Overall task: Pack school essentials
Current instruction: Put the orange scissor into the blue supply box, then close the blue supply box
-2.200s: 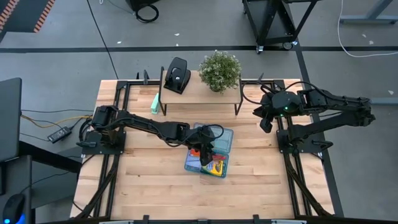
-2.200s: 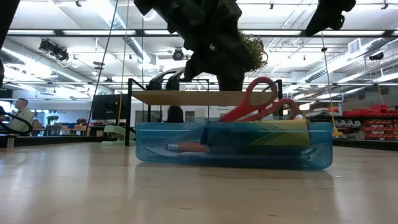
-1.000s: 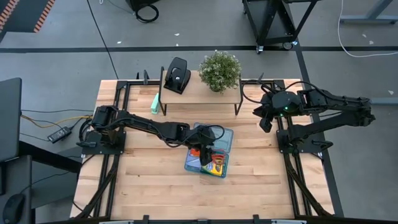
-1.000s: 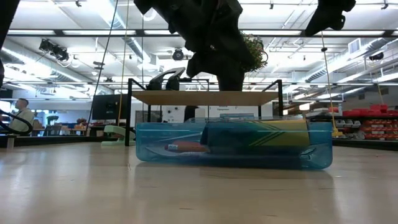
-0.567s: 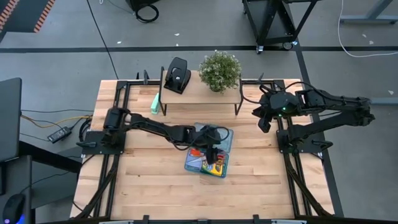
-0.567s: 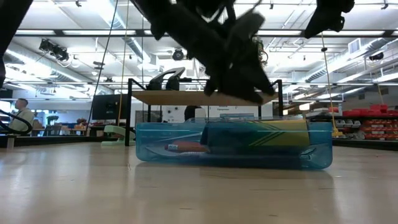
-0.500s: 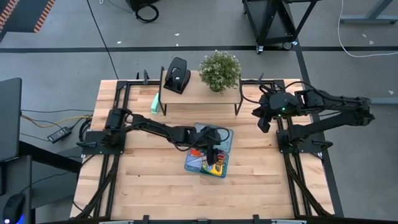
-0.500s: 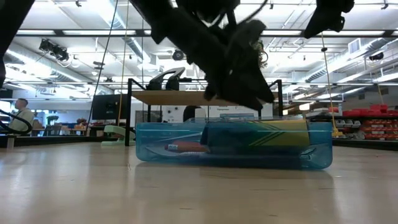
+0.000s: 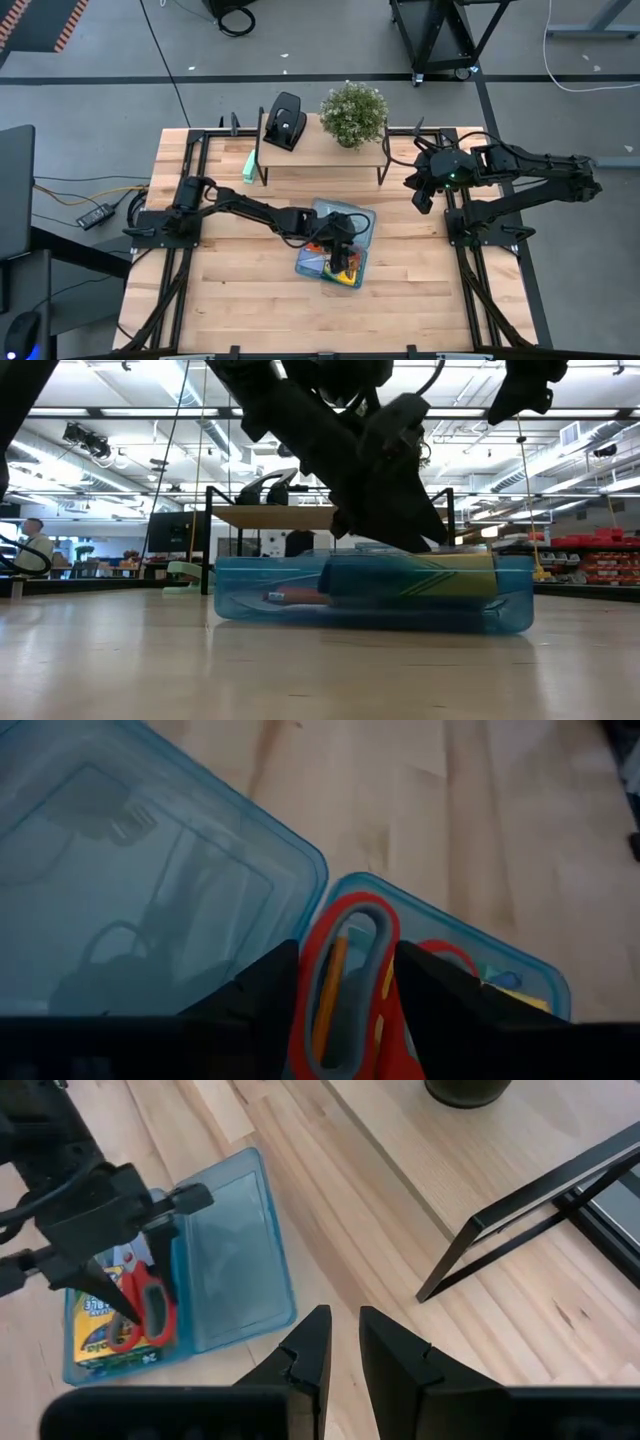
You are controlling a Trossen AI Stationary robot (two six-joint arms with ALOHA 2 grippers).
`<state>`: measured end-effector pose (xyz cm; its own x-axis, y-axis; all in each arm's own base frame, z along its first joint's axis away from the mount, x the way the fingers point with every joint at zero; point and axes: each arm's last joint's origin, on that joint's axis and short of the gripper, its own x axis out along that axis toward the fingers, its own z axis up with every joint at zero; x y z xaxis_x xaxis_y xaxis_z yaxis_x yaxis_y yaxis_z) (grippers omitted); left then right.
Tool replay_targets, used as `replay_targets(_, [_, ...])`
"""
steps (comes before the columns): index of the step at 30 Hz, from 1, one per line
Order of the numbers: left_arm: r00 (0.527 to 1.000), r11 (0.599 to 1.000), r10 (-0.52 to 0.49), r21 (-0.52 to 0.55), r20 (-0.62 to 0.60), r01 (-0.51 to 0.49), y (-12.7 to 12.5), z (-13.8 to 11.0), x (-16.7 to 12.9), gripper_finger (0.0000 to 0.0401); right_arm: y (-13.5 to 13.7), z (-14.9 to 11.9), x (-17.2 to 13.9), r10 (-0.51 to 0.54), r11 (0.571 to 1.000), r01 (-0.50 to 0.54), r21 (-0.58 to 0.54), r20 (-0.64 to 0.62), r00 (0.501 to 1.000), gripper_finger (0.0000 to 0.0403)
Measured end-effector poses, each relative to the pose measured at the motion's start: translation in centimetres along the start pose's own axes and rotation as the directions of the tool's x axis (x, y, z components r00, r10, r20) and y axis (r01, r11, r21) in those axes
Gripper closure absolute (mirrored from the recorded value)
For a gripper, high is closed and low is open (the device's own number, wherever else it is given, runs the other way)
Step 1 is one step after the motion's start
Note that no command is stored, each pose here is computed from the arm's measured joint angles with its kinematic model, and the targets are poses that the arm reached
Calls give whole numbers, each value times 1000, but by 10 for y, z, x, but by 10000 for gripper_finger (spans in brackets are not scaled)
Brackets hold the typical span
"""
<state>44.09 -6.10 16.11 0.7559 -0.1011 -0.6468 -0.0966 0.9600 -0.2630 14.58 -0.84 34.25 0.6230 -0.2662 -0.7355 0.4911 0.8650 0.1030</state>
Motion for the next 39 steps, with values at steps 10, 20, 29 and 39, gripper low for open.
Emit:
replay_targets(10, [997,998,-67,7,-26,67,-7,-3,0,230,0,0,0,1,1000,-1,14,-1,1000,338])
replay_targets(20, [996,996,-89,-3,-22,89,-7,8,-16,230,0,0,0,2,1000,-2,13,-1,1000,338])
replay_targets(29, [998,975,-42,-219,-37,33,4,32,-65,229,3,-4,8,195,949,-161,270,-106,975,331])
replay_targets(39, [998,929,-50,-365,38,61,-15,50,-126,229,13,-38,68,394,894,-332,301,-175,902,276])
